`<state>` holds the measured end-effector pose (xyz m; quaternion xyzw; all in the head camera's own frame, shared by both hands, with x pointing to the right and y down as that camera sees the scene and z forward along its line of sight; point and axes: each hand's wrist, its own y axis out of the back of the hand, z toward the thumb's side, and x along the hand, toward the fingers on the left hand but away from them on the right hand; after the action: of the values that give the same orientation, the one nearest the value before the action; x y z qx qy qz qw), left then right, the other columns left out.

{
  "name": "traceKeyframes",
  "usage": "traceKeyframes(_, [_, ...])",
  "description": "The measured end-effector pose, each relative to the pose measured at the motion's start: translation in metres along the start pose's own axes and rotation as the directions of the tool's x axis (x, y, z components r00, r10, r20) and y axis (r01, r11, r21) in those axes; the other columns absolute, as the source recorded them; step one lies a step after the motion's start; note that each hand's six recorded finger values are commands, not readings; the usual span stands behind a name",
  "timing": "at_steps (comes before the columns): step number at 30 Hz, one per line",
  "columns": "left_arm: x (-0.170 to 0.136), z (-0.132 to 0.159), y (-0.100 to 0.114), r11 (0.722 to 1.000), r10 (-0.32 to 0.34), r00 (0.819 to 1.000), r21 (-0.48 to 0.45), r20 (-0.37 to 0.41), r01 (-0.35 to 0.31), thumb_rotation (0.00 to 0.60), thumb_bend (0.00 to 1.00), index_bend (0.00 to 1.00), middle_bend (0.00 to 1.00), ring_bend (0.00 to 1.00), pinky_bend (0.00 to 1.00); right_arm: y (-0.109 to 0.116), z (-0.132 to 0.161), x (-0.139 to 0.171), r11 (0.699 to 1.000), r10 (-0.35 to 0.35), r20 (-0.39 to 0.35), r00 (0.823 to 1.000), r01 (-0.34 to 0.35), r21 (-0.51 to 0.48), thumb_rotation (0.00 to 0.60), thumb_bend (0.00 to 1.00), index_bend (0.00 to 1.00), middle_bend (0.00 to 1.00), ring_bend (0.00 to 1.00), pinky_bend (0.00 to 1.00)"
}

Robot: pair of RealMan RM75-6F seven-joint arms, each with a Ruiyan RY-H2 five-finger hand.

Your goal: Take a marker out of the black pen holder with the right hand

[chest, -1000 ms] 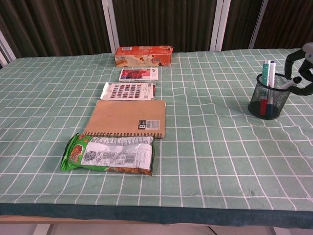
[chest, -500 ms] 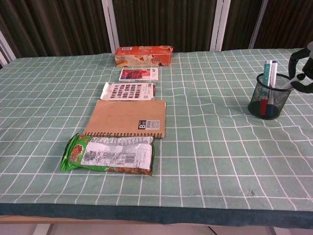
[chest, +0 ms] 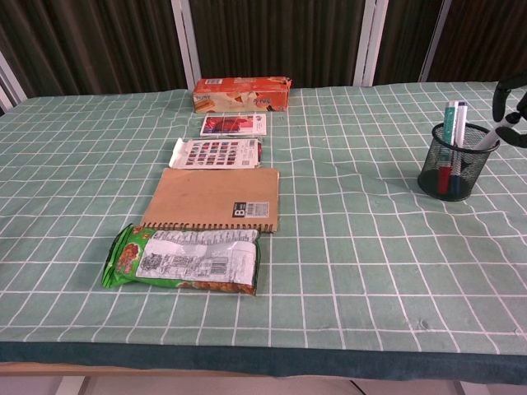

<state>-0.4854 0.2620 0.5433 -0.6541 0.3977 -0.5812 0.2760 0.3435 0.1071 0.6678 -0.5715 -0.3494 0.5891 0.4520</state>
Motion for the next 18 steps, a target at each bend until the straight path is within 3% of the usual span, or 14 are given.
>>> traceKeyframes(7, [0.0,0.0,0.0,1.0,0.002,1.0,-0.001,0.0,-0.002,0.6,0.44,0.23,0.12,0.1,0.37,0.009,0.005,0.003,0.999,-0.025,-0.012,1.0,0.025,-0.027,0.6,0.86,0.77,1.0,1.0,1.0])
traceKeyframes(18, [0.0,0.001,-0.001,1.0,-0.002,1.0,0.003,0.002,0.002,0.6,0.44,0.23,0.12,0.1,0.37,0.062,0.038,0.033,0.987,-0.14,-0.084,0.987,0.133,-0.087,0.6,0.87,0.77,1.0,1.0,1.0])
